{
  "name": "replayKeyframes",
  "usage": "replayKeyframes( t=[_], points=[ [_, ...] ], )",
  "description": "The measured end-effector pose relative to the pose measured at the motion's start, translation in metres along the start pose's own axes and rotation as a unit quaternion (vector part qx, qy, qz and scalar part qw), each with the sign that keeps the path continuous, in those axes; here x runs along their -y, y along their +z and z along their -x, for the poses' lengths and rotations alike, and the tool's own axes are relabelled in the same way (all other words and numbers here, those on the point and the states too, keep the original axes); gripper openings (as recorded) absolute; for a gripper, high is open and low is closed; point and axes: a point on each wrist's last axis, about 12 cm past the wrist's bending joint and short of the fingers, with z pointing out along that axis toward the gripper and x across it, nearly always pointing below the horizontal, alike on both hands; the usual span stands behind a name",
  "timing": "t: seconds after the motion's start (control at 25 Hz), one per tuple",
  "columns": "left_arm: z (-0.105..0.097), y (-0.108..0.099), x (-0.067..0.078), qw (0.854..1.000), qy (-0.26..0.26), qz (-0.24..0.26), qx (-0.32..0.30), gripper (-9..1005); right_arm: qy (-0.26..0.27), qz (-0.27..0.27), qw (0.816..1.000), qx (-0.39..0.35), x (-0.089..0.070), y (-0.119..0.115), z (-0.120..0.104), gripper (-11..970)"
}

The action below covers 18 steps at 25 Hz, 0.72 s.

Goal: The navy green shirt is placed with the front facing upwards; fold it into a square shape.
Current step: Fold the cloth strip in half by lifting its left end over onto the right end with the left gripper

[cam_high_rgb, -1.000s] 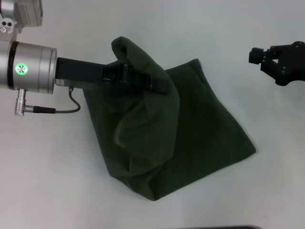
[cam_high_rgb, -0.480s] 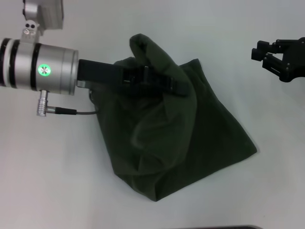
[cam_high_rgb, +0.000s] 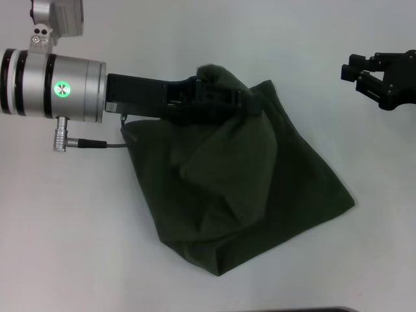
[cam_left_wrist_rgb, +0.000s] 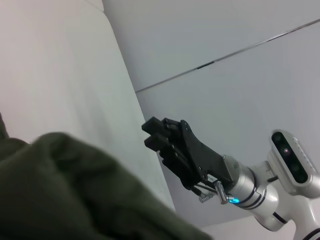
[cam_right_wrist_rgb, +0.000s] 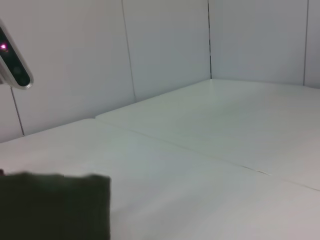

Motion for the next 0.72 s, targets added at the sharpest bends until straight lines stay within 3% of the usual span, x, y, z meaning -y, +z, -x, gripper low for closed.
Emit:
replayKeyframes(
  t=[0.16, 0.28, 0.48, 0.72],
  points=[
    [-0.001, 0.004, 0.002, 1.000, 0.000, -0.006, -0.006, 326, 0.004, -0.005, 1.000, -0.002, 0.000, 0.000, -0.002, 227],
    [-0.001, 0.009, 0.006, 1.000, 0.002, -0.024, -0.014, 566, 0.007, -0.009, 1.000, -0.004, 0.001, 0.001, -0.004, 227],
    [-0.001, 0.012, 0.011, 0.999, 0.006, -0.047, -0.017, 792, 0.010, -0.014, 1.000, -0.006, 0.001, 0.002, -0.006, 226],
    [0.001, -0.004, 0.011, 0.998, 0.001, -0.058, 0.003, 842, 0.012, -0.017, 1.000, -0.006, 0.002, 0.001, -0.007, 226]
  ],
)
